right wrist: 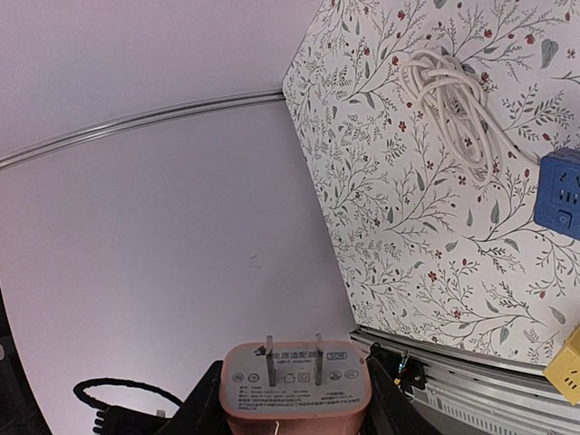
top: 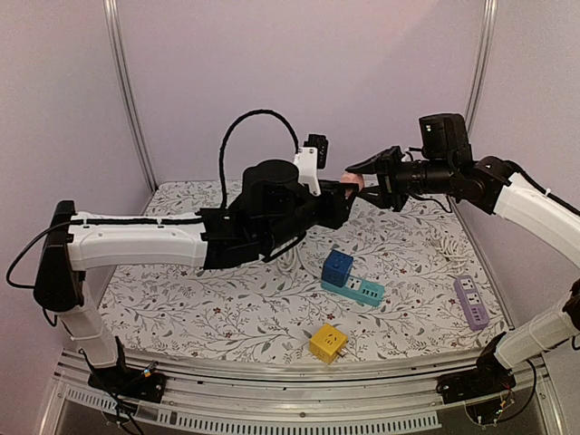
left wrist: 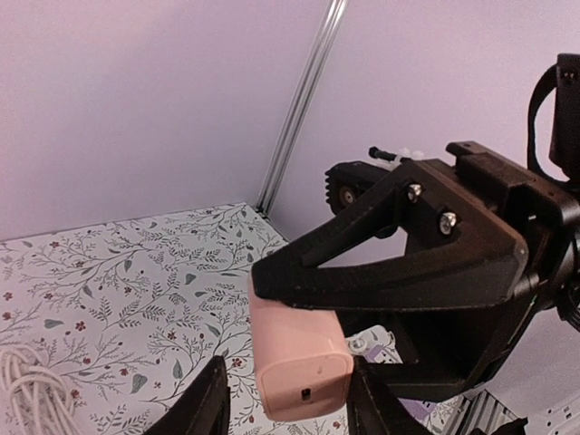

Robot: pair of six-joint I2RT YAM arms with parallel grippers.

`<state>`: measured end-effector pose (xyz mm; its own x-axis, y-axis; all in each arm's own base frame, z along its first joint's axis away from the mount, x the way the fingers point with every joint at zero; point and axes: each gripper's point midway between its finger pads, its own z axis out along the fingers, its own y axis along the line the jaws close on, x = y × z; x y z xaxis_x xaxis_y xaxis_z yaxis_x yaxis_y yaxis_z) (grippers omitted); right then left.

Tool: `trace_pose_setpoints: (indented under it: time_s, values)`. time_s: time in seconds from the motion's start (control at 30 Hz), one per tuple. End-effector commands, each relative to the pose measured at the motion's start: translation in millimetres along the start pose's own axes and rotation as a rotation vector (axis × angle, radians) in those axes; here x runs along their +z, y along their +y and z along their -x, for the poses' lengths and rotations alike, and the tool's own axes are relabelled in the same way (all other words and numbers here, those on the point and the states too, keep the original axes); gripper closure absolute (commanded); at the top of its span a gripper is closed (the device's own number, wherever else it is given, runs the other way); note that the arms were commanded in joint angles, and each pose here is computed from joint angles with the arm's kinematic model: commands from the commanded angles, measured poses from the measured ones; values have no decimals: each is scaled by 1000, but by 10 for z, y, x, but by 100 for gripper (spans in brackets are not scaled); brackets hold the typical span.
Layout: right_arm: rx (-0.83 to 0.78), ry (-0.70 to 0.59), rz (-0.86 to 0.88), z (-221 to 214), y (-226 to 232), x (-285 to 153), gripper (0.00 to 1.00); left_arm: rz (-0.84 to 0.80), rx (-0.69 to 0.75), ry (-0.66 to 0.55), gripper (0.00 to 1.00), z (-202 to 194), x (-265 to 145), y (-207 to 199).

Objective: Insert the plug

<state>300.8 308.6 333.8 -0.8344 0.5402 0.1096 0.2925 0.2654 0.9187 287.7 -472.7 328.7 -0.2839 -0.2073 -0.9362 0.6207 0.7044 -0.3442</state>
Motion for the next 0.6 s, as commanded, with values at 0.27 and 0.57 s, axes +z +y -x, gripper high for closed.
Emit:
trace_pose_setpoints:
  time_s: [0.27,0.57]
  values:
    - [-11,30,-3,-63,16,17,82,-47,5,14,97,-65,105,2]
    - [-102,-45,24,58,-2,-146,3,-64,20,43,100,-63,-78,101]
